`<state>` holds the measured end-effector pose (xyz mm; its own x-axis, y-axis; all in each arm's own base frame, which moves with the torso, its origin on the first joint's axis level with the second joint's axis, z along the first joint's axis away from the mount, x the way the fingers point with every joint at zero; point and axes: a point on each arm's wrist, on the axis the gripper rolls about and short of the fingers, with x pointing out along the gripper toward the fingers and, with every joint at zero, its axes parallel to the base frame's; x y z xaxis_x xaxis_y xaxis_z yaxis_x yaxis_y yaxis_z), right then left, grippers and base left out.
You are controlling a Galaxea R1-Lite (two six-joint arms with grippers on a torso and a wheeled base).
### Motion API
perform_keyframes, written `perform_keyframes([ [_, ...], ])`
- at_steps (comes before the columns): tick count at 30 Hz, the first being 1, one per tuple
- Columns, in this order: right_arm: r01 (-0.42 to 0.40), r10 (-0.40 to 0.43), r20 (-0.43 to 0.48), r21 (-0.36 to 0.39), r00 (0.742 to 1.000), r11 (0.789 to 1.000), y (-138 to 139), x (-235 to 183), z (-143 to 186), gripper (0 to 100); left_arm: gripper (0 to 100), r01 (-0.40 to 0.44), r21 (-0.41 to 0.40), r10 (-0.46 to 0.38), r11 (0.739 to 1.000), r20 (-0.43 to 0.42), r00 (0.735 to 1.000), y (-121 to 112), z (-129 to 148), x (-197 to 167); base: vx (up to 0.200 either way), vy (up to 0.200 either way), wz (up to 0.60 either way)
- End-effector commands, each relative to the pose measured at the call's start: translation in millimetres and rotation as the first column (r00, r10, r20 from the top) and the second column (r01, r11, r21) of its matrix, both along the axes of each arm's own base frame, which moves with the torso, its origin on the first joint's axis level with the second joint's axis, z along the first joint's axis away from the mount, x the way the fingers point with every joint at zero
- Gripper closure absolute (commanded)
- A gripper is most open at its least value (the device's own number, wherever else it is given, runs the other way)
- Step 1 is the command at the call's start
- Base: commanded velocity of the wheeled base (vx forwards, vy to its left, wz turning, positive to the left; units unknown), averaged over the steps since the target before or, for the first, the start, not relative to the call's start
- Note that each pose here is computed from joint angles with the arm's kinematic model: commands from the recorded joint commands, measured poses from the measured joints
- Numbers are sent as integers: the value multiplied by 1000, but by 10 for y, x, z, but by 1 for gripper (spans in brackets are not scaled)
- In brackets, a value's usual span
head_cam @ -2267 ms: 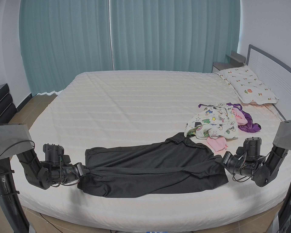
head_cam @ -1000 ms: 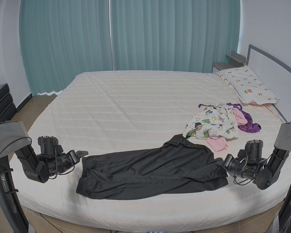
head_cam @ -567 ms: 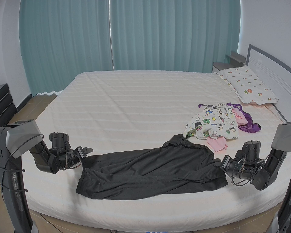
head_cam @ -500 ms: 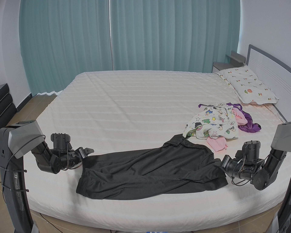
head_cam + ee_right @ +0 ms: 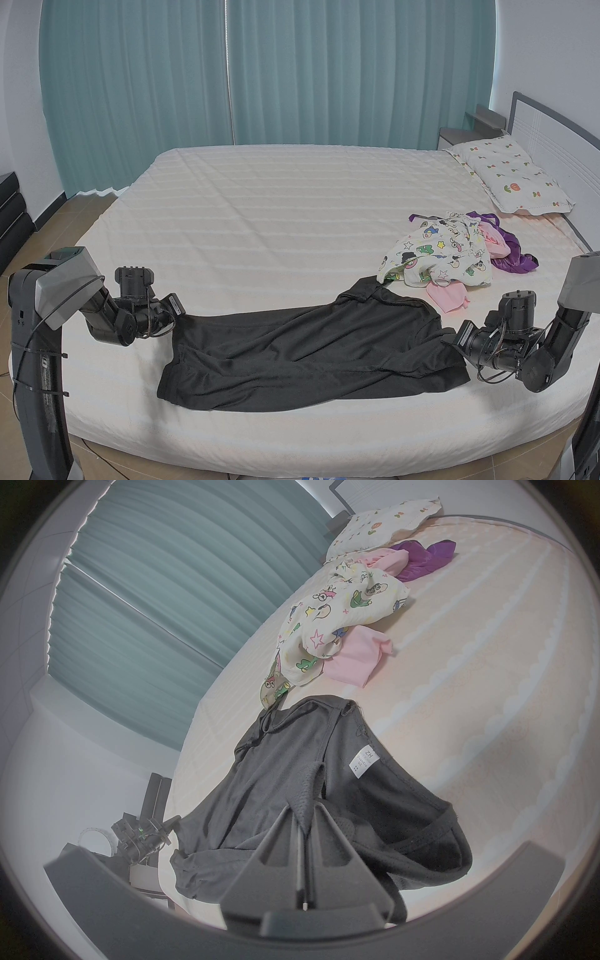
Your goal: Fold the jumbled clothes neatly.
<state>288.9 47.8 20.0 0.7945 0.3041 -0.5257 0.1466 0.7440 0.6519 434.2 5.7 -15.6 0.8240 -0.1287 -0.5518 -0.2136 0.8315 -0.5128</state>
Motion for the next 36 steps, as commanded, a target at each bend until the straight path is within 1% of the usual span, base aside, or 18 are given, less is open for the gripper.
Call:
perform_keyframes([
  [1,0,0,9,1,1000,1000,1,3,22,100,100,-32,13,31,999,61,998,54,93,156,0,0,0],
  [6,0,0,7,1,1000,1000,1,4,18,100,100,-68,27,64,997,117,991,96,112,342,0,0,0],
  [12,15,-15,15,-9,1000,1000,2,9,26,100,100,-76,29,70,997,160,985,103,120,481,0,0,0],
  [15,12,-12,17,-9,1000,1000,11,7,31,100,100,-77,30,71,997,165,984,104,106,509,0,0,0],
  [18,12,-12,14,-9,1000,1000,11,8,22,100,100,-75,30,70,997,145,987,96,29,501,0,0,0],
  [19,12,-12,12,-10,1000,1000,11,8,17,100,0,-75,31,70,997,140,988,96,15,502,0,0,0],
  [23,10,-10,6,-9,1000,1000,19,0,4,100,0,-75,30,71,997,111,991,96,-34,492,0,0,0],
  [27,10,-10,3,-10,1000,1000,17,-15,5,100,0,-83,23,81,996,106,991,110,-5,466,0,0,0],
  [30,10,-10,4,-8,1000,1000,16,-19,11,100,0,-104,-18,106,994,112,988,108,154,401,0,0,0],
  [31,11,-11,6,-7,1000,1000,17,-16,18,100,0,-109,-48,114,993,109,987,102,299,300,0,0,0],
  [32,11,-11,6,-7,1000,1000,17,-16,18,100,0,-112,-59,117,992,106,987,98,371,230,0,0,0],
  [33,11,-11,9,-6,1000,1000,18,-9,22,100,0,-109,-63,114,992,94,989,80,441,117,0,0,0],
  [36,10,-10,9,-6,1000,1000,24,2,15,100,0,-88,-59,92,994,69,993,-13,515,-94,0,0,0],
])
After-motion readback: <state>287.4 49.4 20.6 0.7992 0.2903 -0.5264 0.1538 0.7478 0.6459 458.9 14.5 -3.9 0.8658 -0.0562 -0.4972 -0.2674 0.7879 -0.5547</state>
